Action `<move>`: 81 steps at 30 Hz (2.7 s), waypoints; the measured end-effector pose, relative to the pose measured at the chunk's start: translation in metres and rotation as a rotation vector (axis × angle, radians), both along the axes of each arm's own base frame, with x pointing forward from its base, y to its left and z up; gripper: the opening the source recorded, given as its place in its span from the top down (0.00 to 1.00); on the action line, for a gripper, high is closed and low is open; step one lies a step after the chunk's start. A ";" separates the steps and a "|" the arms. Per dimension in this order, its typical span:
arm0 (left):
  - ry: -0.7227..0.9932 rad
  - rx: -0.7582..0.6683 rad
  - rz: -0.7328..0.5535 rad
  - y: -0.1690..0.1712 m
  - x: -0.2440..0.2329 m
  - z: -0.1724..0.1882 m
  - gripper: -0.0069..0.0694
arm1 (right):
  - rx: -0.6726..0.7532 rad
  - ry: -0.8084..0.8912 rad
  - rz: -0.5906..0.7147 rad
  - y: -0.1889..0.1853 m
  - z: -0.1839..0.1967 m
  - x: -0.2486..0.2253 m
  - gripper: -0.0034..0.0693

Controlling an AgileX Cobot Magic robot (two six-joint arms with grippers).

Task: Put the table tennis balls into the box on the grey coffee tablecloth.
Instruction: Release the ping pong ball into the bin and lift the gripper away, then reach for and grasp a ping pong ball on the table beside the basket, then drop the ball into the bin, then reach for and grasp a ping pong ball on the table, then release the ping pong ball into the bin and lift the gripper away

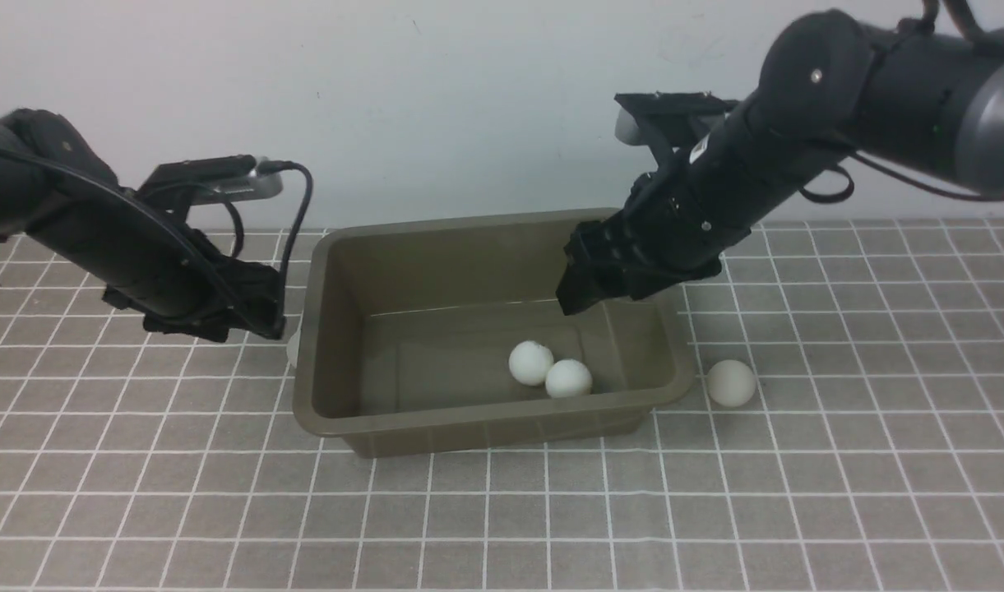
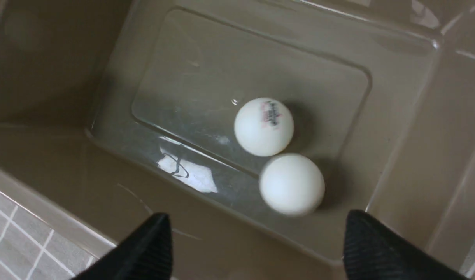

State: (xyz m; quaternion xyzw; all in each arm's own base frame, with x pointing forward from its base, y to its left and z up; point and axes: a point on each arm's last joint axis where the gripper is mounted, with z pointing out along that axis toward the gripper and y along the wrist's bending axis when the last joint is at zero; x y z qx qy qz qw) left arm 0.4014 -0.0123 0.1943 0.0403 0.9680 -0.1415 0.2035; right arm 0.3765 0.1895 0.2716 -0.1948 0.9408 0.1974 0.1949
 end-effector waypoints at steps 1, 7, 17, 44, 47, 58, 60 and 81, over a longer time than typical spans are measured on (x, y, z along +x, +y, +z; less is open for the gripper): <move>0.000 -0.011 0.002 -0.003 0.002 -0.004 0.23 | -0.008 -0.001 0.008 0.000 0.003 0.000 0.17; -0.008 -0.010 -0.002 -0.014 0.010 -0.025 0.12 | -0.067 -0.030 0.037 -0.006 0.018 -0.002 0.15; -0.015 0.001 0.005 -0.024 0.021 -0.049 0.36 | -0.197 -0.029 0.009 -0.019 0.019 -0.003 0.16; -0.094 0.009 -0.342 -0.137 0.014 0.046 0.37 | -0.230 0.360 -0.235 -0.088 -0.091 0.042 0.24; -0.080 0.018 -0.359 -0.146 0.014 0.039 0.22 | -0.234 0.386 -0.234 -0.087 -0.103 0.044 0.19; -0.190 0.057 -0.250 -0.106 0.004 0.154 0.76 | -0.266 0.338 -0.249 -0.096 -0.093 0.045 0.45; -0.212 0.070 -0.202 -0.087 -0.005 0.171 0.86 | -0.214 0.284 -0.296 -0.098 -0.058 0.039 0.45; -0.345 -0.086 -0.025 -0.039 -0.144 0.157 0.92 | -0.060 -0.045 -0.109 0.000 0.031 0.008 0.18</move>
